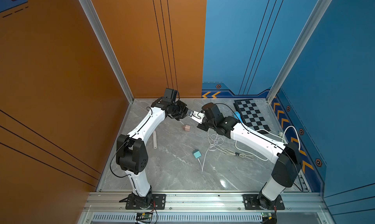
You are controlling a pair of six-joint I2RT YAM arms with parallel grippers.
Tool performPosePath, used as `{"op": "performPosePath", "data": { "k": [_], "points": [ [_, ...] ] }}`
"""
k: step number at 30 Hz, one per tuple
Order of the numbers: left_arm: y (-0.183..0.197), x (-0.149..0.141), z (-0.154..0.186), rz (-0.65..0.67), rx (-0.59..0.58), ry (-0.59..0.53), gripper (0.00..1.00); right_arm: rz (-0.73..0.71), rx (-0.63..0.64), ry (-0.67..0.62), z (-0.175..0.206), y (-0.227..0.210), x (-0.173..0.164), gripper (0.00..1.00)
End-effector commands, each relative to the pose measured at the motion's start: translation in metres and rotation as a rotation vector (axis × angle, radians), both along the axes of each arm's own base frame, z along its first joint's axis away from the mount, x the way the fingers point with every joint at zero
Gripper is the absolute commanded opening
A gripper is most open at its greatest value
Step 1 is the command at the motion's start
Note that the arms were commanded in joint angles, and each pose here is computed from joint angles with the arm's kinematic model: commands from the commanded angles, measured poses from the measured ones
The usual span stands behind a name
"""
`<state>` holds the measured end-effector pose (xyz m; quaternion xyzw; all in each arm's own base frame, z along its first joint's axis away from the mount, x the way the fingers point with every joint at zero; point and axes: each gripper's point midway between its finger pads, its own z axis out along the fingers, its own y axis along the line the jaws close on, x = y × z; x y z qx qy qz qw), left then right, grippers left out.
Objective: Charge the electric toothbrush
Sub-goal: Insert the charging cable into the electric toothbrush.
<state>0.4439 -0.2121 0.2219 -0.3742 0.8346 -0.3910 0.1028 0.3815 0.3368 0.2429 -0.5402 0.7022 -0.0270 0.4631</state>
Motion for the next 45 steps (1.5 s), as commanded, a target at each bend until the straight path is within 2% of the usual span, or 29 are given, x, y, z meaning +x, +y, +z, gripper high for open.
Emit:
{"op": "performPosePath", "data": {
  "k": [1,14,18,30,36,45],
  "points": [
    [-0.001,-0.004,-0.007,-0.01,-0.023,0.04,0.0,0.003,0.018,-0.025,0.01,0.005,0.008,0.03],
    [-0.008,-0.005,-0.012,-0.024,-0.026,0.052,0.0,-0.012,0.044,-0.046,0.016,0.006,0.016,0.03],
    [-0.009,-0.005,-0.015,-0.022,-0.027,0.061,0.0,0.019,0.06,-0.041,0.02,0.011,0.009,0.03],
    [-0.015,-0.004,-0.013,-0.038,-0.042,0.063,0.0,0.004,0.028,-0.01,0.003,0.01,0.011,0.02],
    [-0.015,-0.003,-0.007,-0.046,-0.043,0.046,0.0,-0.054,-0.009,0.005,-0.006,0.002,0.019,0.01],
    [-0.019,-0.001,0.0,-0.065,-0.044,0.018,0.0,-0.046,0.014,0.049,-0.009,0.007,0.016,0.0]
  ]
}}
